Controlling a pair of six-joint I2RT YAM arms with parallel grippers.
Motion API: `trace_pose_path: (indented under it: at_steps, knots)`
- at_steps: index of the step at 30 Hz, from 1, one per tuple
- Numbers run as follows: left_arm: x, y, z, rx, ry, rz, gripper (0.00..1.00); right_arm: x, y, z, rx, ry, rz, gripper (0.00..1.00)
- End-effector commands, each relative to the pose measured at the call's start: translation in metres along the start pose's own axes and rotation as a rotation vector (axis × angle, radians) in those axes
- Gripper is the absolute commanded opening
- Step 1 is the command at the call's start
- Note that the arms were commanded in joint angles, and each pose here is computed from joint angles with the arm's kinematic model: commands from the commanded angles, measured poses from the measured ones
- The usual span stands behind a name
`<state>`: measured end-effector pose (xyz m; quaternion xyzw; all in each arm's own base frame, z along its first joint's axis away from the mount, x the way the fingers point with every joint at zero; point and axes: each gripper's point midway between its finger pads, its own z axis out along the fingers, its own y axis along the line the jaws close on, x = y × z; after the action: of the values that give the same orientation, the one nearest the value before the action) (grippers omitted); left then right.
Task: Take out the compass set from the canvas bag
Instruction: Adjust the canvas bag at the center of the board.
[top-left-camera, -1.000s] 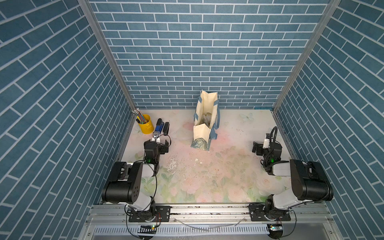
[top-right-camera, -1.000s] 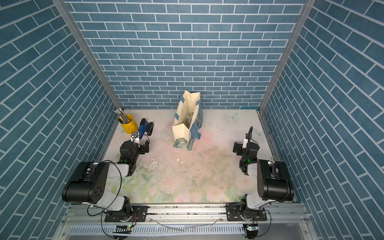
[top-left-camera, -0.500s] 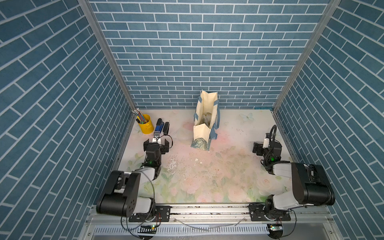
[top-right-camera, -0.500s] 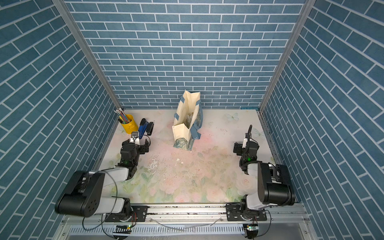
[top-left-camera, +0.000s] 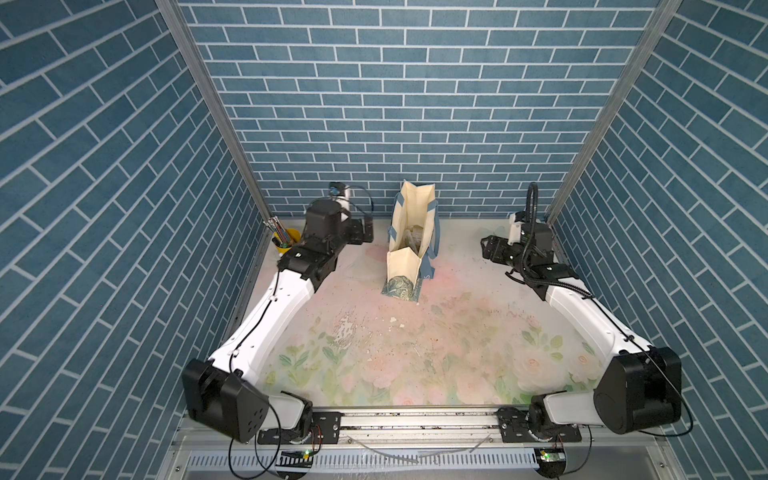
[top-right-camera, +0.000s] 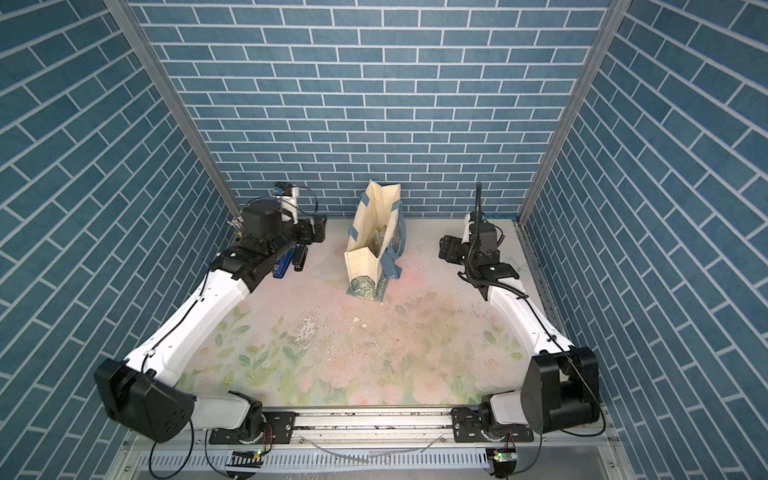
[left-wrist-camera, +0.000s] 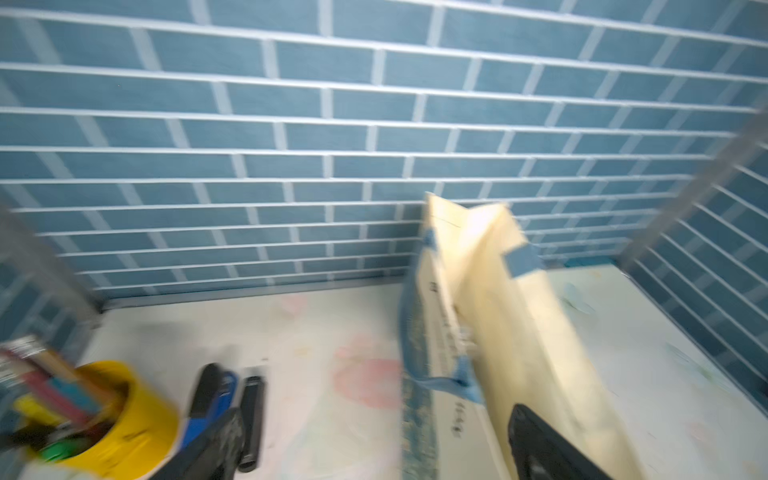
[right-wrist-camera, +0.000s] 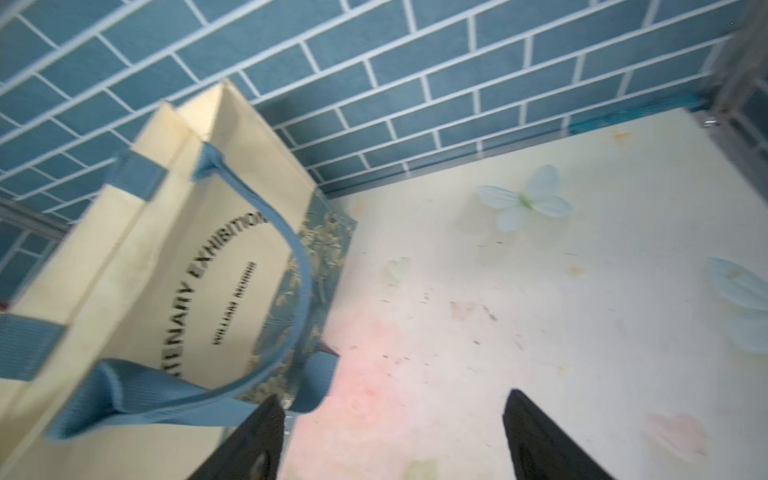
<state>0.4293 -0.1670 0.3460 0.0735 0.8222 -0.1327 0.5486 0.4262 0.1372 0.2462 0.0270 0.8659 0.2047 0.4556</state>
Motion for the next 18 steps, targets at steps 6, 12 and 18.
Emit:
trace_pose_path:
  at_steps: [6, 12, 18]
  knots:
    - [0.048, -0.056, 0.035, 0.222, 0.327, -0.052, 0.99, -0.026, 0.092, 0.044, -0.198, 0.158, 0.137, 0.88]
    - [0.064, -0.058, 0.058, 0.214, 0.426, -0.062, 1.0, -0.02, 0.119, 0.087, -0.204, 0.226, 0.136, 0.83]
    - [0.073, -0.051, 0.081, 0.19, 0.466, -0.075, 1.0, 0.007, 0.128, 0.125, -0.193, 0.318, 0.145, 0.7]
